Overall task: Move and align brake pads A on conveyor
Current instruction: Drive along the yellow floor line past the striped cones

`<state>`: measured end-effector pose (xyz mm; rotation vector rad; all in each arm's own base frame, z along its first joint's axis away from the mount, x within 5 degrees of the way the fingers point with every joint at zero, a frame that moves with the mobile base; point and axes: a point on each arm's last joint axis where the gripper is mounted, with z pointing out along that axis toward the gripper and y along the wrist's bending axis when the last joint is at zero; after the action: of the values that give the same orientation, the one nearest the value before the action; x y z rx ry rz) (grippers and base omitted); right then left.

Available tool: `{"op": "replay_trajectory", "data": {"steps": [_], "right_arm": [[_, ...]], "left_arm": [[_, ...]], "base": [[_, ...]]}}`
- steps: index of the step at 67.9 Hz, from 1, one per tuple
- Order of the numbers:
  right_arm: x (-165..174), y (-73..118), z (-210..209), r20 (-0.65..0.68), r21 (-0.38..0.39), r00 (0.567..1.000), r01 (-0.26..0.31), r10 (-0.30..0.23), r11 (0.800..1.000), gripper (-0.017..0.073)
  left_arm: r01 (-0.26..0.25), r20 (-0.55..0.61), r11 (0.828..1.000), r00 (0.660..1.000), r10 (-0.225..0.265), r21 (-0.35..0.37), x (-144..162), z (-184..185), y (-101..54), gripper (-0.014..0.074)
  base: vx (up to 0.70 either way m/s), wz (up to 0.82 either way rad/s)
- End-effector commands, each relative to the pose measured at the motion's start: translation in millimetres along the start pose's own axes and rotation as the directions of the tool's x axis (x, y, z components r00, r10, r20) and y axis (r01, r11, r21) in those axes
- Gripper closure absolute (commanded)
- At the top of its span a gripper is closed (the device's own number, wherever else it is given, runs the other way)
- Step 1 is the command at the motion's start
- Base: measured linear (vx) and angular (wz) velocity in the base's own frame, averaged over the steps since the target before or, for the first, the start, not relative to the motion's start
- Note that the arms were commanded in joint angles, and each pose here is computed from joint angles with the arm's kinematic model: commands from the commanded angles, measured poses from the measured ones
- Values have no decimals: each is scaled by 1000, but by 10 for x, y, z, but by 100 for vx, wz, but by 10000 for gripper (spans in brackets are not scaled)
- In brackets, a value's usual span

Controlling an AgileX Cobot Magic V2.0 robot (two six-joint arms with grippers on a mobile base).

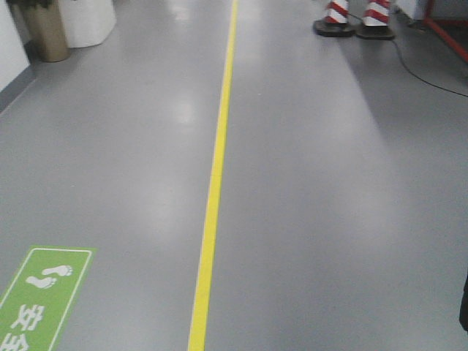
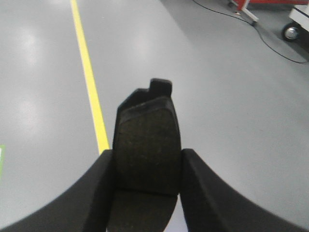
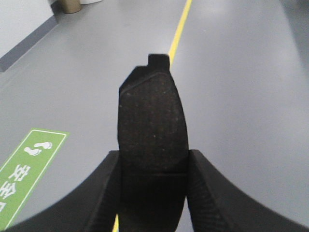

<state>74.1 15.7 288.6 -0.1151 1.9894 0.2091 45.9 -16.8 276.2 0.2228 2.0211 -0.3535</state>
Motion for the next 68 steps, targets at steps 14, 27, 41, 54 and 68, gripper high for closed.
{"op": "replay_trajectory", "data": {"steps": [14,27,41,54,68], "right_arm": [[-162,20,-43,114,-14,993,16,-14,1000,564],[-162,20,-43,114,-14,993,16,-14,1000,564],[-162,20,-43,114,-14,993,16,-14,1000,564],[-162,20,-43,114,-14,993,16,-14,1000,564],[-162,20,-43,114,-14,993,16,-14,1000,564]], "left_arm": [[0,107,1000,994,-4,31,-155,-43,-35,599],[0,107,1000,994,-4,31,-155,-43,-35,599],[0,107,1000,994,-4,31,-155,-43,-35,599],[0,107,1000,994,-4,31,-155,-43,-35,599],[0,107,1000,994,-4,31,-155,-43,-35,599]], "base": [[21,37],[31,13],[42,-17],[52,-22],[58,-13]]}}
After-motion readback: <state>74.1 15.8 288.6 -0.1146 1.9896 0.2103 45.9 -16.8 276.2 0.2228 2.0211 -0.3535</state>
